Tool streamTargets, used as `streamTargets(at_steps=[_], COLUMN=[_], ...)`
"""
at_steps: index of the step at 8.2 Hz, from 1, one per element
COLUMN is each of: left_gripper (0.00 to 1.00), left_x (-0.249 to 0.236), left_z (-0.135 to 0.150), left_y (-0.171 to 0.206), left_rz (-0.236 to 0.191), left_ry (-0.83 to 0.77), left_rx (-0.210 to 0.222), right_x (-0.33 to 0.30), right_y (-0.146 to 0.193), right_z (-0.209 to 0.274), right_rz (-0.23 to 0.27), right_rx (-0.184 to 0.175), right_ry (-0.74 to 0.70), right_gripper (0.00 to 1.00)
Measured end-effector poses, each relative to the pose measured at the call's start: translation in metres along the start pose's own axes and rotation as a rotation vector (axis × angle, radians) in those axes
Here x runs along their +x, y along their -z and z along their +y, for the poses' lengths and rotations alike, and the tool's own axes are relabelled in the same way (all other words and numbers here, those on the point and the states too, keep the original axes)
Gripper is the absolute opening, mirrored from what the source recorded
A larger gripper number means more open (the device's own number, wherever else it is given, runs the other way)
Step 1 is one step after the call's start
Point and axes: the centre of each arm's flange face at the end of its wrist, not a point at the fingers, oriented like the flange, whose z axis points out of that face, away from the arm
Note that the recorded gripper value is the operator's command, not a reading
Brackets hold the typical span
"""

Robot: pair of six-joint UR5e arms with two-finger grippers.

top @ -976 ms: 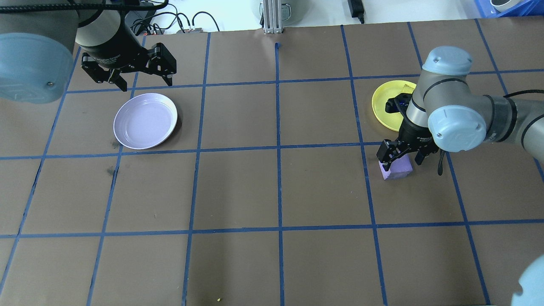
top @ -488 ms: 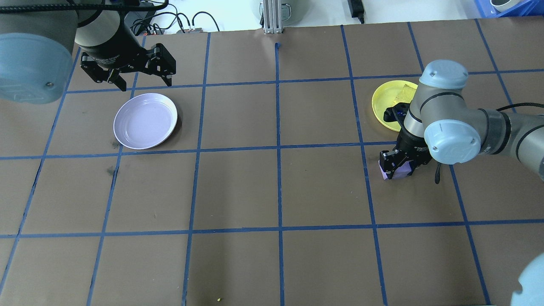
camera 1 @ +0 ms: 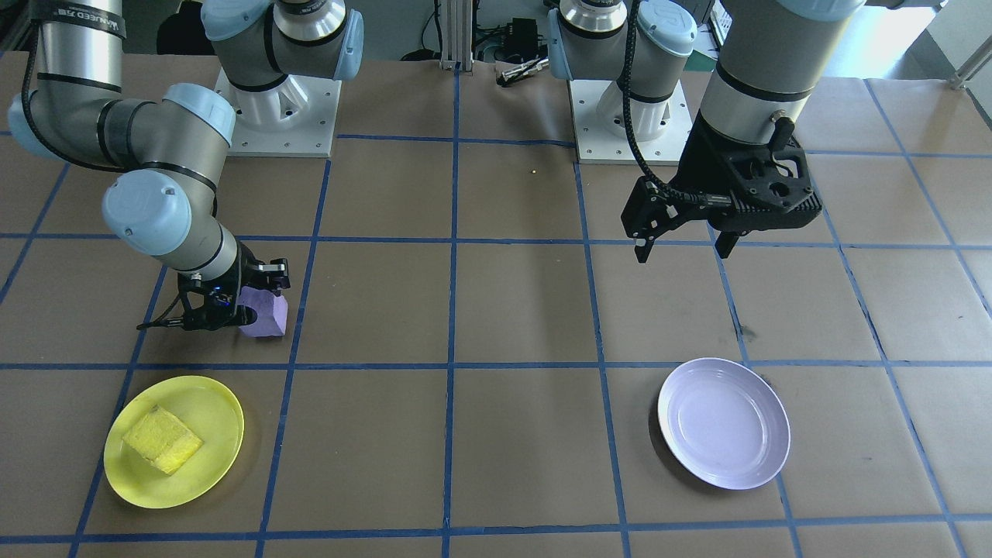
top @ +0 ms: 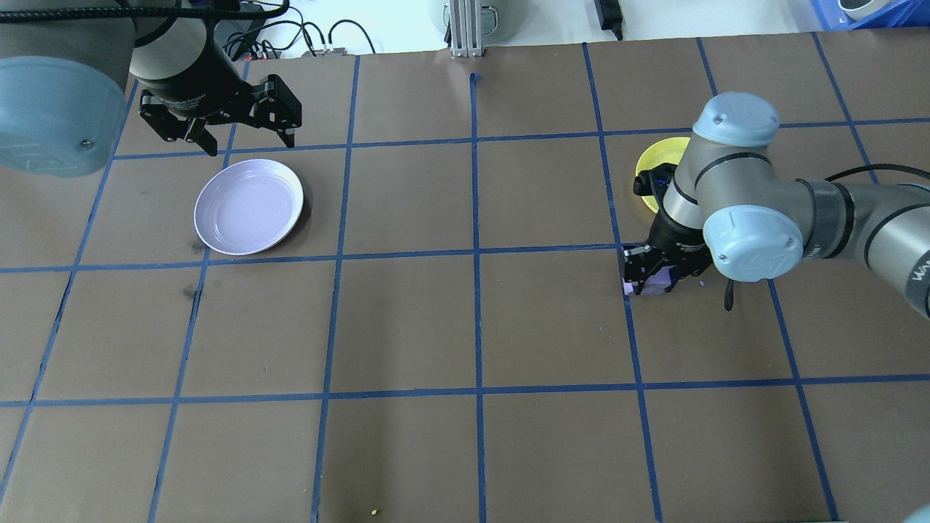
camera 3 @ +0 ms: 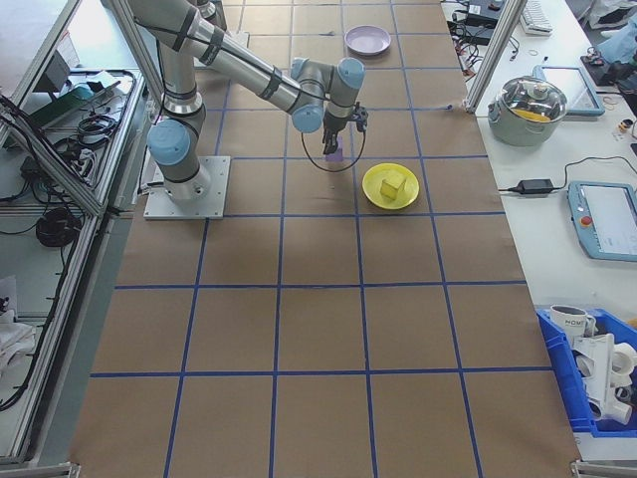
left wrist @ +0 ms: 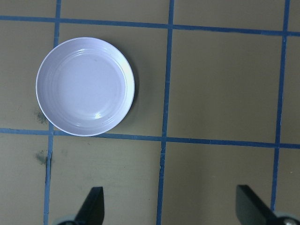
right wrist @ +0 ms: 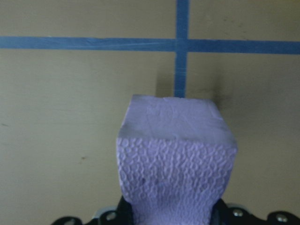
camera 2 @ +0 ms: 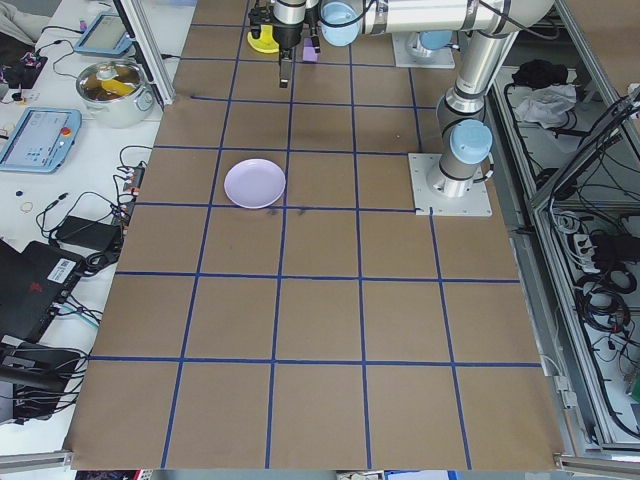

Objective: Sort blocks by color into plates

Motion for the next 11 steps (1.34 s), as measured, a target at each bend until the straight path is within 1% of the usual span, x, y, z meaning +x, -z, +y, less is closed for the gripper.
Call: streamTargets(at_steps=[1,3,4,5,6,7,8,9,10,11], left_gripper=[1.0,1.0,1.0,1.0,1.0,1.0,1.0,1.0,1.0,1.0], left_x=[0.0,0.0,0.0,0.0,0.0,0.0,0.0,0.0,0.0,-0.001], left_z=[0.0,0.001,0.002,0.006,0.01,0.013,0.015,0.015,0.015,0.015], left_y=[0.001,0.001,0.001,-0.003,-0.011,-0.016,-0.019,-0.02,-0.02,-0.02], left_rz=[0.0,0.001,0.0,0.0,-0.001,-0.001,-0.001,-0.001,-0.001,0.0], left_ry=[0.003,0.009,0.008,0.006,0.004,0.001,0.0,-0.001,-0.002,-0.002], left_rx=[0.001,0.002,-0.003,-0.014,-0.028,-0.037,-0.041,-0.042,-0.042,-0.043], right_x=[-0.041,-0.134,-0.183,-0.235,-0.281,-0.318,-0.341,-0.352,-0.358,-0.359], right_y=[0.007,0.01,0.007,-0.005,-0.025,-0.047,-0.062,-0.067,-0.068,-0.065], right_z=[0.004,0.028,0.042,0.051,0.052,0.05,0.049,0.05,0.051,0.051], right_rz=[-0.011,-0.052,-0.08,-0.128,-0.177,-0.217,-0.238,-0.25,-0.258,-0.263], right_rx=[0.018,0.042,0.06,0.094,0.13,0.157,0.168,0.173,0.179,0.194], right_ry=[-0.036,-0.098,-0.085,-0.075,-0.09,-0.104,-0.107,-0.105,-0.103,-0.102], right_gripper=[0.1,0.11,0.12,0.12,0.12,0.25,0.83,1.0,1.0,1.0])
